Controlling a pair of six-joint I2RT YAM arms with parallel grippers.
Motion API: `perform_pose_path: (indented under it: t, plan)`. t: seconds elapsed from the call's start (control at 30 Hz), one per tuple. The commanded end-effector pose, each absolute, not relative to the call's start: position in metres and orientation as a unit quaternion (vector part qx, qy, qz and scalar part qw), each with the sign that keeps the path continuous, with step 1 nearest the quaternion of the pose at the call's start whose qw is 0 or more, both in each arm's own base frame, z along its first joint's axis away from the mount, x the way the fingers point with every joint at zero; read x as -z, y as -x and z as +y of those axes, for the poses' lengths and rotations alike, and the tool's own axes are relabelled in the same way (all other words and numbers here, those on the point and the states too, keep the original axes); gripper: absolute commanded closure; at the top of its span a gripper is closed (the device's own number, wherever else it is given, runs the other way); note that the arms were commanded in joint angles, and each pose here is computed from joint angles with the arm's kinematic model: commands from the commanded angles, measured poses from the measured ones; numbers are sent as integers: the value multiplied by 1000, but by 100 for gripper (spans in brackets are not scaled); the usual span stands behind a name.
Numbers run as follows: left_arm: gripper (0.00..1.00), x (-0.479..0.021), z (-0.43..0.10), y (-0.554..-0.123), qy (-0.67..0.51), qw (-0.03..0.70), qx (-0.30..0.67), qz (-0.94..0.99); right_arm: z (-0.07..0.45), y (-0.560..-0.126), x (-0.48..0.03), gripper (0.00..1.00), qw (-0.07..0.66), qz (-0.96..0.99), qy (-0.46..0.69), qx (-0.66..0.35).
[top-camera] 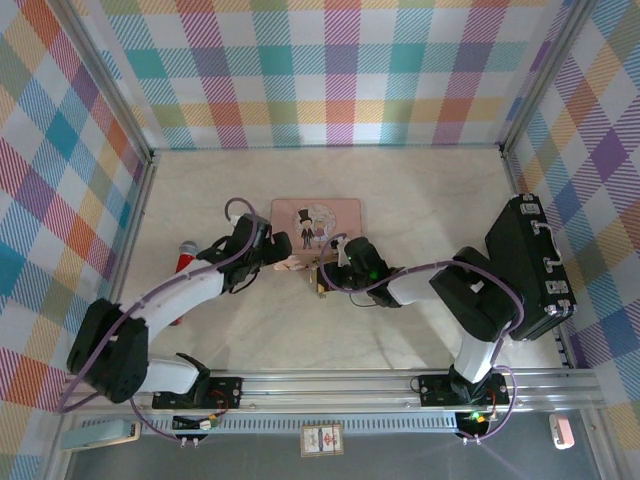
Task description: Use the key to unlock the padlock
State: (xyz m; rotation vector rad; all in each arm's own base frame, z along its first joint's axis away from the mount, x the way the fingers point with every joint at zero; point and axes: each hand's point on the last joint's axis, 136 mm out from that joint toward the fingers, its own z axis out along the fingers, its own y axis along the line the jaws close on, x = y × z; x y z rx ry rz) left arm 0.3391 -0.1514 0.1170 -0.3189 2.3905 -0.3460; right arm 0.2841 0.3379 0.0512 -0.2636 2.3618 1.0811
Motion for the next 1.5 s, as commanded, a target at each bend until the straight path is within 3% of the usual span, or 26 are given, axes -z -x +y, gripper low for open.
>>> perform_pose_path:
  t: [0.0,0.3,0.77,1.47]
  plan:
    - [8,-131,-173,-358,96,350,181,914,325,-286,-43,97,257,885,43,-387]
    - [12,-103,-191,-367,77,311,199,926,323,-285,-42,99,255,882,26,-395]
    - [19,-77,-193,-347,85,275,199,937,311,-289,-32,100,260,888,-23,-379]
    - [21,-69,-209,-313,152,283,183,929,285,-280,-26,100,260,888,-118,-360]
